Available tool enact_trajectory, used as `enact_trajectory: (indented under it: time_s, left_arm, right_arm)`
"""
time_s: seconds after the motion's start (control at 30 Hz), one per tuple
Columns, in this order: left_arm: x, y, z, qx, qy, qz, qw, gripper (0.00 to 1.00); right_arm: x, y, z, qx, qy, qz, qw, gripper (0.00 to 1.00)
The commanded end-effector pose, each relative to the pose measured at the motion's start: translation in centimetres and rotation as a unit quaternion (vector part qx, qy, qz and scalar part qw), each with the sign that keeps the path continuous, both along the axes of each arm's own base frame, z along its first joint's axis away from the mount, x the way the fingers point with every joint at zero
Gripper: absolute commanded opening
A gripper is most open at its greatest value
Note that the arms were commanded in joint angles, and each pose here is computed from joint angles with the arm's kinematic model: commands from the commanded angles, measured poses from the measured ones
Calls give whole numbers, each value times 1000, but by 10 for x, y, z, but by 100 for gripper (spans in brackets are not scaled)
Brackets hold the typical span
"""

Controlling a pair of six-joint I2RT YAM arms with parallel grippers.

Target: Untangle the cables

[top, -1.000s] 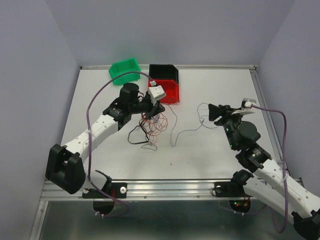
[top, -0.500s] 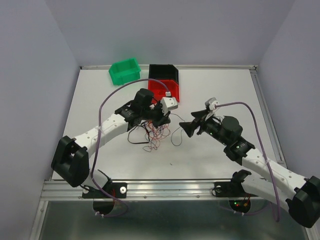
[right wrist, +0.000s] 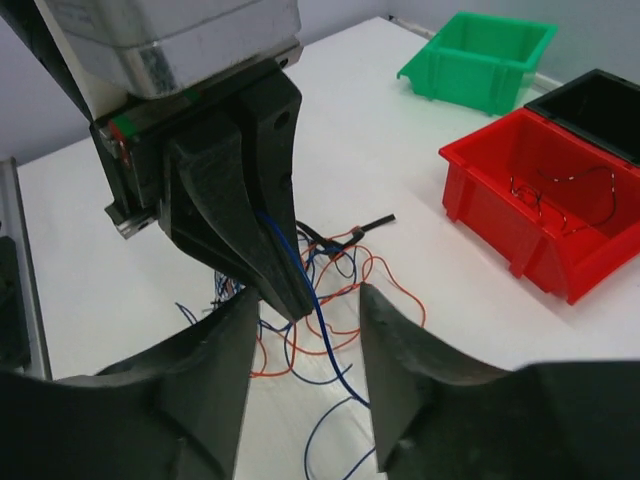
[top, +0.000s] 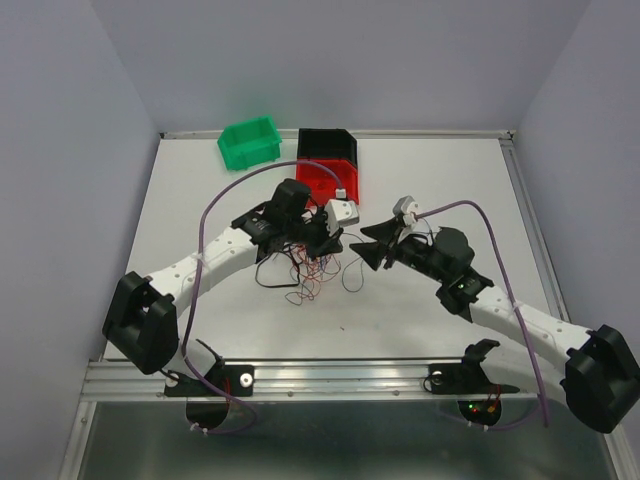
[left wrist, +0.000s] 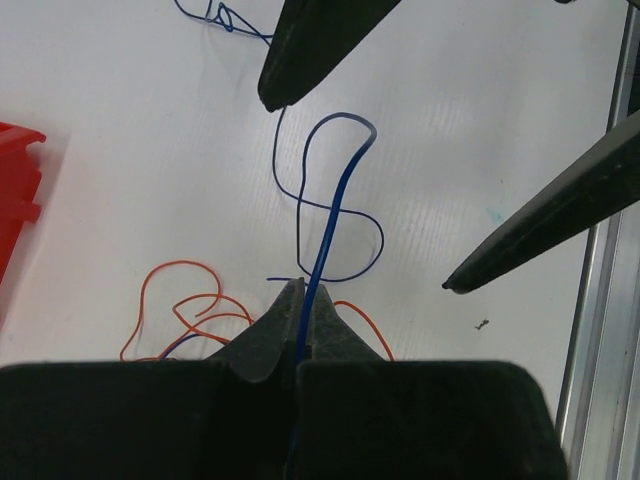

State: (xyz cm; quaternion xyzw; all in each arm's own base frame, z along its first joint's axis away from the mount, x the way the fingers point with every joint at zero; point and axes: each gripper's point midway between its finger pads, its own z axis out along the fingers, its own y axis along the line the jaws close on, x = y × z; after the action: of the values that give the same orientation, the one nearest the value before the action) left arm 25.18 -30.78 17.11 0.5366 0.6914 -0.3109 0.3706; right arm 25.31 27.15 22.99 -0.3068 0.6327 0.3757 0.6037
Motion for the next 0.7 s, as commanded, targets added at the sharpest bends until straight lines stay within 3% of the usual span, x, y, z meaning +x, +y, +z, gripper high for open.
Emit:
enact_trajectory:
  time_s: [0.0, 0.03, 0.17, 0.37, 0.53, 0.67]
  left_arm:
    - [-8, -11, 28, -26, -24, -41, 999, 0]
    - [-8, -11, 29, -25, -26, -43, 998, 0]
    - [-9, -11, 30, -27, -27, -45, 998, 0]
    - [-2, -9, 34, -33, -48, -24, 998, 3]
    - [-1, -9, 37, -37, -51, -19, 998, 2]
    - [2, -8, 36, -35, -57, -14, 998, 6]
  right_arm:
    - [1, 3, 26, 30, -58, 5, 998, 45]
    - [2, 3, 24, 30, -53, 5, 998, 23]
    - [2, 2, 23, 31, -49, 3, 998, 0]
    - [18, -28, 39, 80, -38, -104, 991, 1]
    - [-3, -36, 58, 107, -62, -86, 989, 1]
    - [2, -58, 68, 134, -67, -143, 978, 1]
